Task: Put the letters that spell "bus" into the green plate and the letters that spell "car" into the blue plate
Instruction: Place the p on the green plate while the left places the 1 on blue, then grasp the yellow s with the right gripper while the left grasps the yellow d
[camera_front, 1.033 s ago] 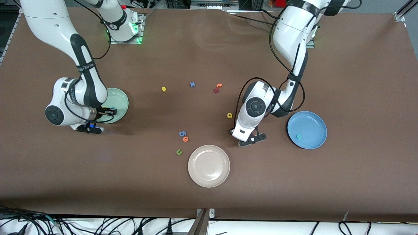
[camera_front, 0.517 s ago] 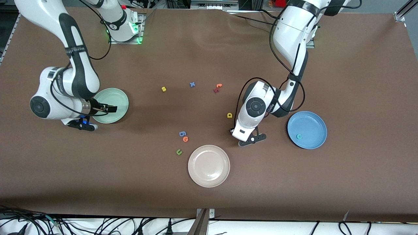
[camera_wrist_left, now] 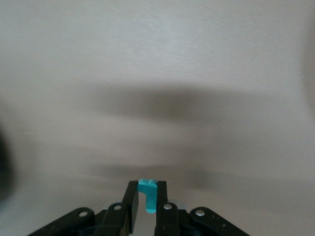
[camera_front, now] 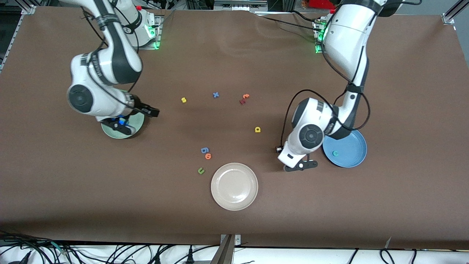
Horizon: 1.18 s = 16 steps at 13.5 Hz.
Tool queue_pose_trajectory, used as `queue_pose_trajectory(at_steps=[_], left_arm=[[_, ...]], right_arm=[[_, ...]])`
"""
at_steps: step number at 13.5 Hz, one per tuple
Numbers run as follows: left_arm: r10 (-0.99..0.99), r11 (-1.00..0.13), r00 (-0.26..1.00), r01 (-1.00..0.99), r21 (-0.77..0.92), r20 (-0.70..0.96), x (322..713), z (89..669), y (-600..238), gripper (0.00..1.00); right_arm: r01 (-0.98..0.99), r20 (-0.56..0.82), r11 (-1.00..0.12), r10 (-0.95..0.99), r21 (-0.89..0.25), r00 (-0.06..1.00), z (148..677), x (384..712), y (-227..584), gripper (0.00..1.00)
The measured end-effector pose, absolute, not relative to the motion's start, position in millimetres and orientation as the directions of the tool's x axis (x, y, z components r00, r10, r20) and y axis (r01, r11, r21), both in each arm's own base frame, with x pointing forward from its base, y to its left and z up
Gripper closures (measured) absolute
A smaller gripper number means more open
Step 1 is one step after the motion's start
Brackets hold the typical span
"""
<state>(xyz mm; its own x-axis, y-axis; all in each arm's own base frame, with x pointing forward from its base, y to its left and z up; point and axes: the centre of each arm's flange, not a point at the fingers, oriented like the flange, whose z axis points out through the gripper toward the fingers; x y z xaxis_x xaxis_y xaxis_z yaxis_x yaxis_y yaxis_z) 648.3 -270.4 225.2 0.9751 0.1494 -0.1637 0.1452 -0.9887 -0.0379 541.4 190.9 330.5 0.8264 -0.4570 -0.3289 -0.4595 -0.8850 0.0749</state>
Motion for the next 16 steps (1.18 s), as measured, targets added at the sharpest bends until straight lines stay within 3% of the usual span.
queue_pose_trajectory(at_steps=[9, 16], left_arm=[[-0.022, -0.997, 0.980, -0.036, -0.070, -0.197, 646.5, 271.7, -156.9, 0.79], [-0.132, -0.989, 0.988, -0.136, -0.050, -0.079, 605.9, 250.5, -82.9, 0.78]], right_arm=[[-0.706, -0.214, -0.703, -0.706, 0.090, 0.675, 231.7, 456.5, 256.7, 0.02], [-0.772, -0.170, -0.633, -0.769, 0.061, 0.617, 185.5, 428.2, 266.1, 0.02]])
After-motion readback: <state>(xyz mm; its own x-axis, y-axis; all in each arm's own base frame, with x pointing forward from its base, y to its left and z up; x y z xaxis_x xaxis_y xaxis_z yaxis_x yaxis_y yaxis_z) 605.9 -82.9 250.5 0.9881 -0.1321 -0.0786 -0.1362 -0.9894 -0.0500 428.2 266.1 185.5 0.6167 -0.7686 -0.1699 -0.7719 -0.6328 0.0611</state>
